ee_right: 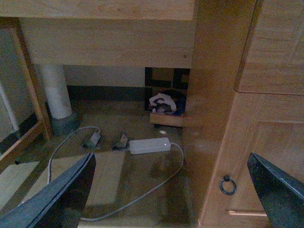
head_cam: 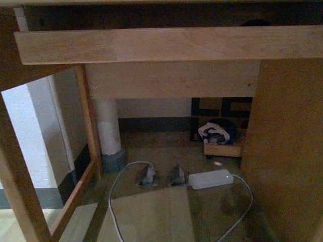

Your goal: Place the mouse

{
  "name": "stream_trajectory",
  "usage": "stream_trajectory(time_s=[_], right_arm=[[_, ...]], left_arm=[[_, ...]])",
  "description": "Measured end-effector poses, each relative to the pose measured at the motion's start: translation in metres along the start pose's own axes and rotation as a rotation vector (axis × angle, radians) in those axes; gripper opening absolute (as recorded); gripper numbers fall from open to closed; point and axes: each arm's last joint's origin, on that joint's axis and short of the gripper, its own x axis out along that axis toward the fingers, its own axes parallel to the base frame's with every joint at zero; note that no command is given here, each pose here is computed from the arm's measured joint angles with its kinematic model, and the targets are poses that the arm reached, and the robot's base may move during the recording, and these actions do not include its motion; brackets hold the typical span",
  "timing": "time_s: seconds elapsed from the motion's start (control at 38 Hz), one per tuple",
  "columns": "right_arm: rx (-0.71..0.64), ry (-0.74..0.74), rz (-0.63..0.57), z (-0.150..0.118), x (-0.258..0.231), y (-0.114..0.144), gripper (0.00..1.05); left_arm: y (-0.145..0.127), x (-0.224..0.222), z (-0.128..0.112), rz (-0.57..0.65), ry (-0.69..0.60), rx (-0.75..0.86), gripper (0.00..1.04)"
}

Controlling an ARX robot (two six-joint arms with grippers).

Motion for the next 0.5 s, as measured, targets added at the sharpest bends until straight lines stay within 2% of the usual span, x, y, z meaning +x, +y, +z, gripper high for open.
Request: stream_trajectory(time_s=[0.5], right_arm=[[0.001,0.001,0.0,-0.0001,0.0,0.0,0.98]], left_arm=[[-0.0001,0.0,0.0,-0.002,0.0,0.0,0.98]])
